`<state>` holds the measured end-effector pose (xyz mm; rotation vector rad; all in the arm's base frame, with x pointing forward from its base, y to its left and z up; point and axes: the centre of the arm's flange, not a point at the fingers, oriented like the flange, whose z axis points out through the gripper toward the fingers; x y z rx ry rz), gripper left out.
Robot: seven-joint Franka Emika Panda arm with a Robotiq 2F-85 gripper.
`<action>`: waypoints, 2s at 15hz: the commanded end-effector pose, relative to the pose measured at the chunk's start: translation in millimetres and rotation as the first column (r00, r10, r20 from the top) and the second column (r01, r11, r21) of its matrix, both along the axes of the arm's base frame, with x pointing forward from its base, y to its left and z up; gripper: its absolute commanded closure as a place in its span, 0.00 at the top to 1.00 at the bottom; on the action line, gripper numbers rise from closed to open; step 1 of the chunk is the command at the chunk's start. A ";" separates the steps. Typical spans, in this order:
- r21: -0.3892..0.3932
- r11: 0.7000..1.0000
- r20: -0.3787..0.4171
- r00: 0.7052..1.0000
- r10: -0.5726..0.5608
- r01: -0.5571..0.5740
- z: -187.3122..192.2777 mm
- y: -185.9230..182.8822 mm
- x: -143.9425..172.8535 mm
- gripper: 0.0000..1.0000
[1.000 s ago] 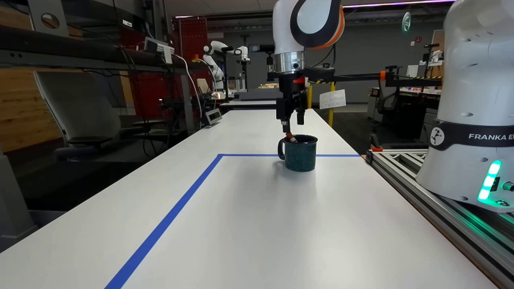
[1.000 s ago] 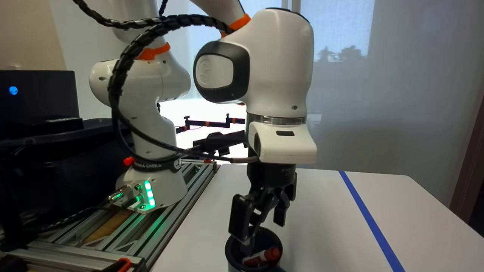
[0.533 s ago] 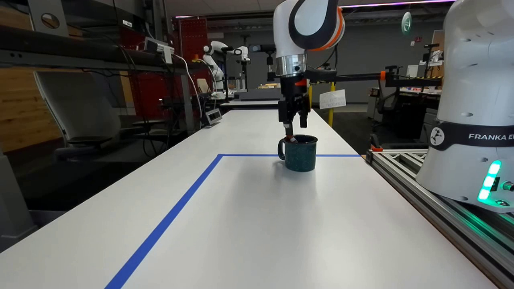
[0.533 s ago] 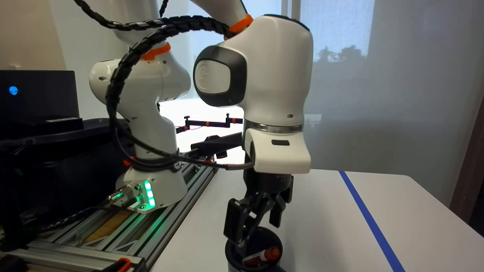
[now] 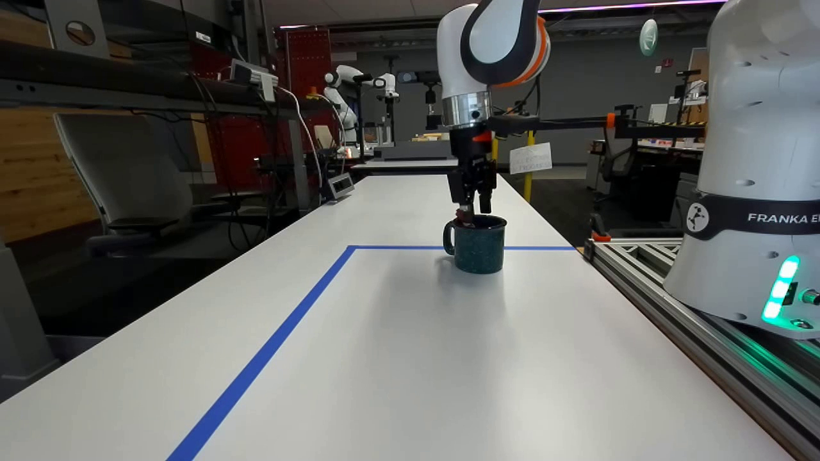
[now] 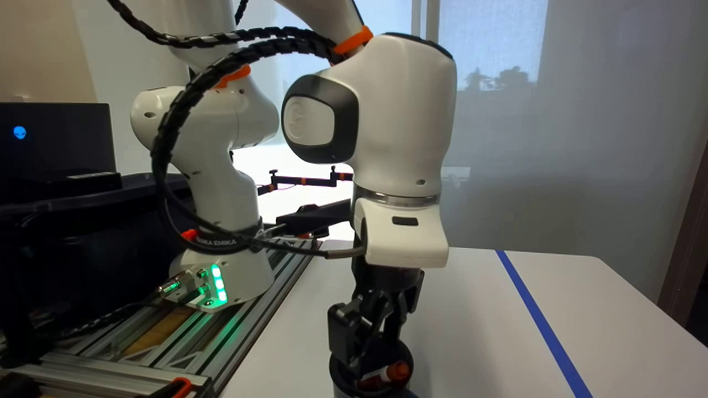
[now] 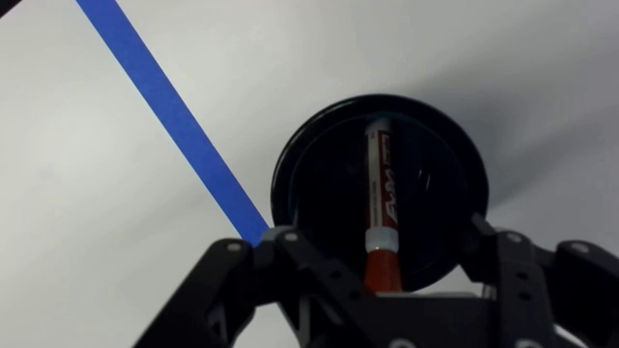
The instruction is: Put the marker on the table
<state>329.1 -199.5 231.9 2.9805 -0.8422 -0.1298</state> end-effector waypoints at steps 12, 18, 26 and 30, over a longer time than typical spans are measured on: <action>0.011 1.000 0.039 0.999 -0.029 0.029 -12.4 -14.5 10.1 0.53; 0.020 0.999 0.026 0.999 0.029 -0.029 -21.6 -11.9 11.5 0.40; 0.037 0.997 0.019 0.997 0.073 -0.073 -10.0 -5.2 6.7 0.05; 0.031 0.996 0.003 0.996 0.085 -0.085 18.4 4.7 1.4 0.05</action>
